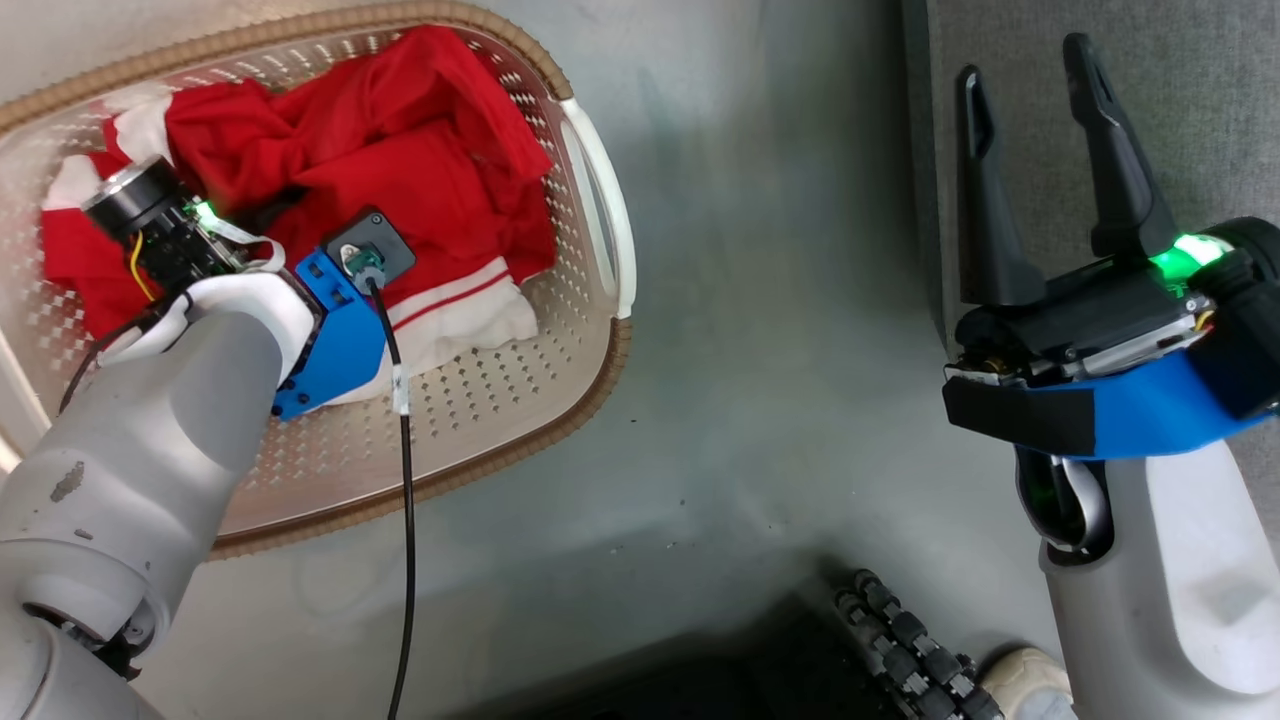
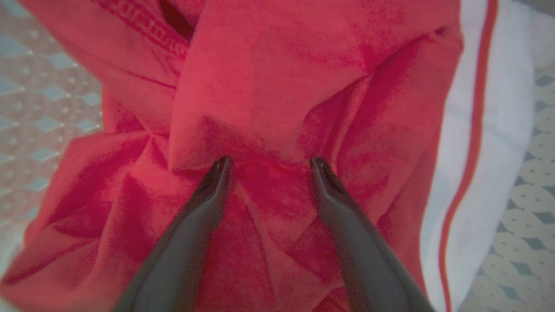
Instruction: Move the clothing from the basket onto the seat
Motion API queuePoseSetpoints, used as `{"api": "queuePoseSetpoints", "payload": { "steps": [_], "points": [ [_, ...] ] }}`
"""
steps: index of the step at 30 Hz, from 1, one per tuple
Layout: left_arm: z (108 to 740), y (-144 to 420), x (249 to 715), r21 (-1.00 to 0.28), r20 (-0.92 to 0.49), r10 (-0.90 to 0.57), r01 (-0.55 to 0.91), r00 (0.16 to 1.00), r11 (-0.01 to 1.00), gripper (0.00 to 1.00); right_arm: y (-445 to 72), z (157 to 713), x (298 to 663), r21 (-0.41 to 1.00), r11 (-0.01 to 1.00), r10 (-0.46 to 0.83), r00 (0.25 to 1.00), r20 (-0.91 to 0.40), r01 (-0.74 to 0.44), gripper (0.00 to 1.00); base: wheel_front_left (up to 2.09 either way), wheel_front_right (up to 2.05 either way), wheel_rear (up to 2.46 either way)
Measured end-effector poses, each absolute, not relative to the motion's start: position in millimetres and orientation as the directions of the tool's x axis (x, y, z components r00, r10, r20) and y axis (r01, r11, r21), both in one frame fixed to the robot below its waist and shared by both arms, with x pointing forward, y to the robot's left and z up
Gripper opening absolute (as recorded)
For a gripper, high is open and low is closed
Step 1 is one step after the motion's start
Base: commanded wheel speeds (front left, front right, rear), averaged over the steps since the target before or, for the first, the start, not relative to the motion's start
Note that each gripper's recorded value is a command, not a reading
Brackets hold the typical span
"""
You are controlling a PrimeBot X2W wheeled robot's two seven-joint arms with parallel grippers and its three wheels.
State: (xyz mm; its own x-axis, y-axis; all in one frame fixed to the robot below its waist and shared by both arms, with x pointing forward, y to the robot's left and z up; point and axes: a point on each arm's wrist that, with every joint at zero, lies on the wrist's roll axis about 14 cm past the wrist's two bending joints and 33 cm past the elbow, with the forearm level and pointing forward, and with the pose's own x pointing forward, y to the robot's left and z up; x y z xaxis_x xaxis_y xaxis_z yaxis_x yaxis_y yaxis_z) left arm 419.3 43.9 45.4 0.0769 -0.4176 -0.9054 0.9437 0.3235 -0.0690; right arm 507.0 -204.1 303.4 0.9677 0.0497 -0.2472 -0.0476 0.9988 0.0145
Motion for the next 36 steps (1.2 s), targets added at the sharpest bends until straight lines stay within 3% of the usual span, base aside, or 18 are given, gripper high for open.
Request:
{"api": "queuePoseSetpoints", "payload": {
  "steps": [8, 9, 10, 11, 22, 36],
  "points": [
    [28.9, 51.5, 414.2, -0.085, -0.942, -0.333, 0.939, 0.033, 0.334, 1.0, -209.2, 302.3, 508.5, -0.004, 0.999, 0.039, 0.97, -0.239, -0.041, 1.0, 0.0, 0.0, 0.0],
    [28.8, 50.7, 414.1, -0.086, -0.944, -0.328, 0.936, 0.032, 0.34, 0.49, -209.3, 302.6, 508.8, -0.005, 0.999, 0.039, 0.971, -0.237, -0.041, 1.0, 0.0, 0.0, 0.0],
    [28.9, 49.3, 414.3, -0.086, -0.945, -0.325, 0.936, 0.031, 0.34, 0.05, -209.3, 302.8, 509.2, -0.006, 0.999, 0.039, 0.971, -0.236, -0.042, 1.0, 0.0, 0.0, 0.0],
    [29.4, 48.4, 415.0, -0.085, -0.946, -0.323, 0.938, 0.031, 0.337, 0.0, -209.2, 303.1, 509.5, -0.007, 0.999, 0.04, 0.971, -0.234, -0.042, 1.0, 0.0, 0.0, 0.0],
    [50.0, 29.1, 414.6, -0.092, -0.934, -0.354, 0.927, 0.046, 0.363, 0.0, -207.0, 315.0, 515.6, -0.009, 0.999, 0.042, 0.979, -0.199, -0.044, 1.0, 0.0, 0.0, 0.0],
    [138.8, -1.4, 442.0, -0.057, -0.772, -0.577, 0.877, 0.264, 0.477, 0.0, -181.3, 363.2, 526.9, -0.005, 0.995, 0.1, 0.991, -0.095, -0.101, 1.0, 0.0, 0.0, 0.0]
  ]
}}
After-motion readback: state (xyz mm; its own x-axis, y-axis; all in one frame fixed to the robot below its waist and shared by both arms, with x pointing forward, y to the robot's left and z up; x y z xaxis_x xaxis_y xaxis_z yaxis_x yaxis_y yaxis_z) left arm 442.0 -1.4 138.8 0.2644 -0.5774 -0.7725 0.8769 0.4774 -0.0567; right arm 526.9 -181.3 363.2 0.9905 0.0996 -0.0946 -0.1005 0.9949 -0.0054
